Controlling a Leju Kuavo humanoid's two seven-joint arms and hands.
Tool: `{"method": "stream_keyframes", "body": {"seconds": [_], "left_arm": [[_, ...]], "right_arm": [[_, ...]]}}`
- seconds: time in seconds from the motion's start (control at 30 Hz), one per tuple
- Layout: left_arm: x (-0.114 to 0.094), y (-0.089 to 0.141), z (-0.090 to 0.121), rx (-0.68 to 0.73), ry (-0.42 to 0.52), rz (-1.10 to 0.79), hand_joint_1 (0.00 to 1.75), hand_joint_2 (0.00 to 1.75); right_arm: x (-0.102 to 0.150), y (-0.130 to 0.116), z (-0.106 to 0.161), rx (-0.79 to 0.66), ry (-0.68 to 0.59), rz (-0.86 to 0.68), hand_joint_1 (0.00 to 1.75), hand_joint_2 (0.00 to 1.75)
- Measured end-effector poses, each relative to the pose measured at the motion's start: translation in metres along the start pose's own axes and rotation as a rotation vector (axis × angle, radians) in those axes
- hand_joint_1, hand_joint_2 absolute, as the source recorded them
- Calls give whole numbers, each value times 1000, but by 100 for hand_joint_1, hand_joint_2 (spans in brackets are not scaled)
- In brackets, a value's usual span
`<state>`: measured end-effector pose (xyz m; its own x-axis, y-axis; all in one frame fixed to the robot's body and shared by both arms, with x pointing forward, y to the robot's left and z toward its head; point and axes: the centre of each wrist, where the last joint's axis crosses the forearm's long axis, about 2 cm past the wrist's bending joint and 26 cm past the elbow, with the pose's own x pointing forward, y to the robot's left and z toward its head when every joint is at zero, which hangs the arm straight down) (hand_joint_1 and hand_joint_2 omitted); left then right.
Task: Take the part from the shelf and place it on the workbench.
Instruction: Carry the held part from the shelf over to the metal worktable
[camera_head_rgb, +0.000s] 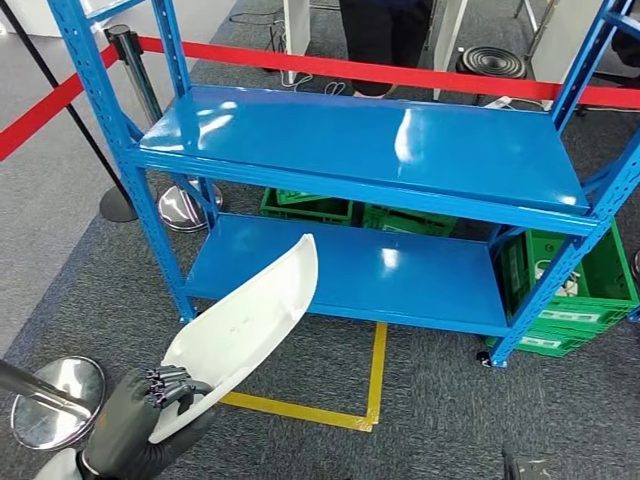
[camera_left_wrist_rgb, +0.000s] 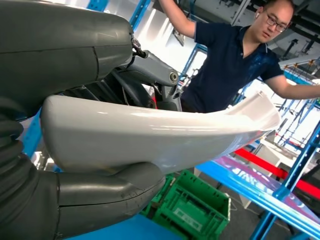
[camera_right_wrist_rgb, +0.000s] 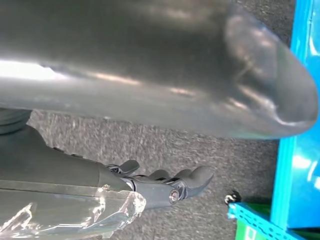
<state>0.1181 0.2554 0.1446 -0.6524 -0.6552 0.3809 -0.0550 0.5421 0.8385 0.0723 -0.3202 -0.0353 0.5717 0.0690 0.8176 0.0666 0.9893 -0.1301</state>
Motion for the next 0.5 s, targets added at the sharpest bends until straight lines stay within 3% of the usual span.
{"method": "stream_keyframes", "body": {"seconds": [0.5], "left_arm": [[0, 0, 1, 1, 2, -1, 169, 175]], "right_arm": [[0, 4, -1, 1, -2, -20, 0, 0]]}}
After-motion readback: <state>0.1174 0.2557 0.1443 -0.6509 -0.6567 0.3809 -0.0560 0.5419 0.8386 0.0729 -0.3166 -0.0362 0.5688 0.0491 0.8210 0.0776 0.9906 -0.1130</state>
